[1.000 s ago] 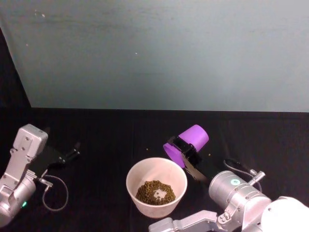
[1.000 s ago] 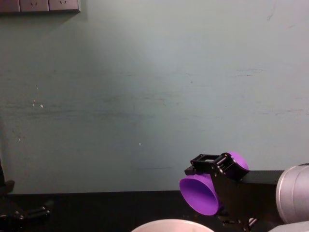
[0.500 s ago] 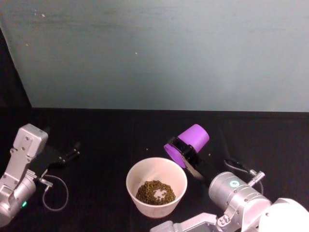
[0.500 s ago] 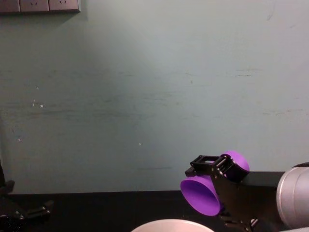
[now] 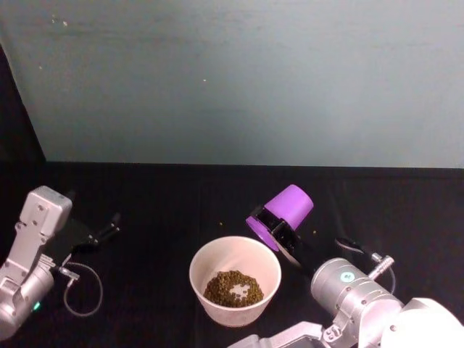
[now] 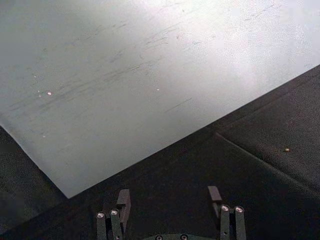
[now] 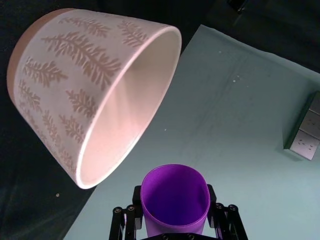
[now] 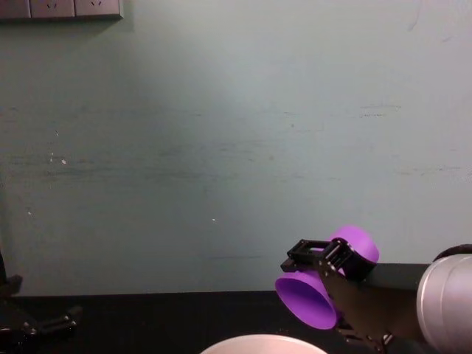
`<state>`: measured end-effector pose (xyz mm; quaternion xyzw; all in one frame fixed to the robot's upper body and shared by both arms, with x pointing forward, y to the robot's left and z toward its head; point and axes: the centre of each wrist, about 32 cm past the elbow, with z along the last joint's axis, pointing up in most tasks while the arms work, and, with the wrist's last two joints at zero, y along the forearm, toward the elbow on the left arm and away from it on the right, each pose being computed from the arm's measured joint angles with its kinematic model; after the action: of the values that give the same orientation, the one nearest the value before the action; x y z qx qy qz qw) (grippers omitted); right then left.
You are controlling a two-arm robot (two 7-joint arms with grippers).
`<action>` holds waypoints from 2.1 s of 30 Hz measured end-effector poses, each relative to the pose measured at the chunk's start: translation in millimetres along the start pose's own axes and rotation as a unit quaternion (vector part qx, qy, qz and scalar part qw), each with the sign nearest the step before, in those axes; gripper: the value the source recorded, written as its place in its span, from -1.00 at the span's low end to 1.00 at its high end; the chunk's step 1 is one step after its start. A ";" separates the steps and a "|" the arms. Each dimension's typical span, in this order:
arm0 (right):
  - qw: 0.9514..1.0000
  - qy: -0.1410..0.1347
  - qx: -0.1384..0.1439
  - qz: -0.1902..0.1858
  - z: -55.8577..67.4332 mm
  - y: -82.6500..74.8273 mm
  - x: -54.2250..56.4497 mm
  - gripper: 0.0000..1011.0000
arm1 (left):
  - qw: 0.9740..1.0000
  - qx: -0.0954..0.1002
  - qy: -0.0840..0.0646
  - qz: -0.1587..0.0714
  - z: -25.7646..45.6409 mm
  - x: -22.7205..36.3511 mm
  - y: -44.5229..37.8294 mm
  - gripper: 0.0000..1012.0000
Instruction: Pick up the cup and pour the mung beans from the cup into the bowl.
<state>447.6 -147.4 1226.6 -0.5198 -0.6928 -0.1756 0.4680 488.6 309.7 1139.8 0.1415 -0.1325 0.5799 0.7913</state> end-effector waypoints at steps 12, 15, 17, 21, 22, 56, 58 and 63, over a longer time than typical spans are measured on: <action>1.000 -0.019 -0.005 0.002 2.6 1.8 0.3 0.42 | 1.000 0.000 0.000 0.000 0.0 0.0 0.0 0.98; 1.000 -0.020 -0.006 0.002 2.8 1.6 0.0 0.42 | 1.000 0.000 0.000 0.000 0.0 0.0 0.0 0.98; 1.000 -0.019 -0.005 0.003 3.0 1.4 -0.6 0.42 | 1.000 0.000 0.000 0.000 0.0 0.0 0.0 0.98; 1.000 0.008 0.000 0.000 -0.3 -0.7 -3.3 0.42 | 1.000 0.000 0.000 0.000 0.0 0.0 0.0 0.98; 1.000 0.017 0.001 -0.001 -1.2 -1.2 -4.1 0.42 | 1.000 0.000 0.000 0.000 0.0 0.0 0.0 0.98; 0.740 0.652 0.119 -0.114 -89.9 -7.6 -108.1 0.42 | 1.000 0.000 0.000 0.000 0.0 0.0 0.0 0.98; 0.709 0.685 0.123 -0.117 -90.1 -4.7 -116.1 0.42 | 1.000 0.000 0.000 0.000 0.0 0.0 0.0 0.98; 0.657 0.732 0.135 -0.119 -88.9 1.6 -129.0 0.42 | 1.000 0.000 0.000 0.000 0.0 0.0 0.0 0.98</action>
<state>493.3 -283.4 1163.5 -0.0674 -0.1982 -0.4578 0.8641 488.6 309.6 1139.8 0.1415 -0.1325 0.5799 0.7913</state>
